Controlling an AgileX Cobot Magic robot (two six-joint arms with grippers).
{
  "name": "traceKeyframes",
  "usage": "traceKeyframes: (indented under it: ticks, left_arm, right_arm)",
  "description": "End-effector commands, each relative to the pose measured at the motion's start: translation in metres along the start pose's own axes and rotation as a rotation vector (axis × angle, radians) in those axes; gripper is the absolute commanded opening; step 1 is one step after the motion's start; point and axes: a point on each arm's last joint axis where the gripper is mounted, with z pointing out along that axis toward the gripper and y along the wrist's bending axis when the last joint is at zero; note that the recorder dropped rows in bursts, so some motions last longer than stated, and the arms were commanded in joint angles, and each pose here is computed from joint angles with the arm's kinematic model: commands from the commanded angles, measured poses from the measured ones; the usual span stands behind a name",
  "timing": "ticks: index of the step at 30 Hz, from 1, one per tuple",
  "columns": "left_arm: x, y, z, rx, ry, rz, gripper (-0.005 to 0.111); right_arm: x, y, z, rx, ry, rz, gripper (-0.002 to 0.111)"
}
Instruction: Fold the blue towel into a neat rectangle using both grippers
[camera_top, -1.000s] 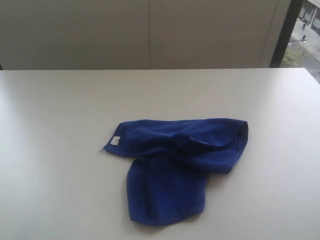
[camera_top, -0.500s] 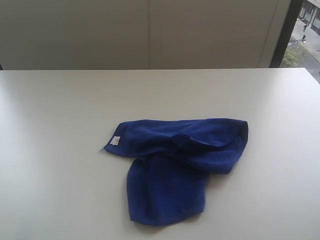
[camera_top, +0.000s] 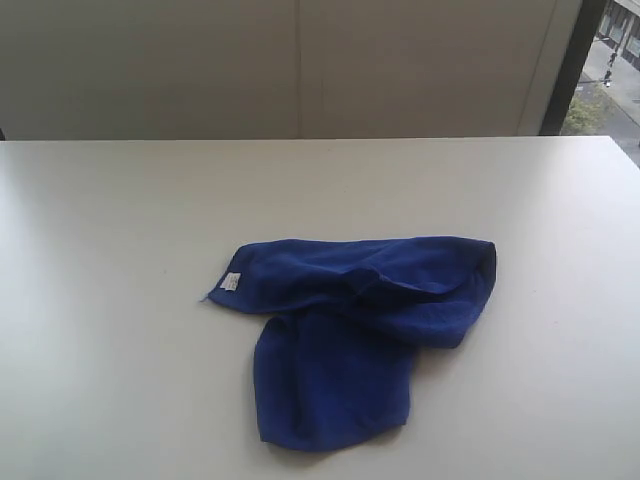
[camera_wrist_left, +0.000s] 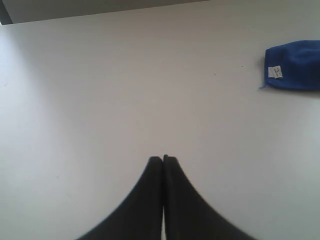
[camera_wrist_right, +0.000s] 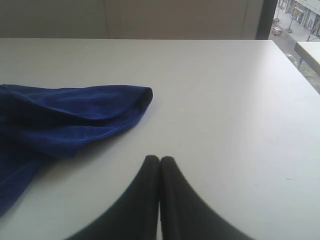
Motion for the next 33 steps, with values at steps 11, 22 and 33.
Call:
traceKeyframes:
  ticks: [11,22,33]
  left_arm:
    - [-0.018,0.003,-0.002,-0.028,-0.212,-0.048,0.000]
    - [-0.080,0.005,-0.016,0.045,-0.656,-0.270,0.000]
    - [-0.183,-0.036,0.076,0.538,-0.376,0.160,0.000]
  right_arm:
    - [0.001,0.000,0.000,-0.004,-0.009,-0.003,0.000]
    - [0.001,0.000,0.000,-0.004,-0.009,-0.003,0.000]
    - [0.001,0.000,0.000,-0.004,-0.009,-0.003,0.000]
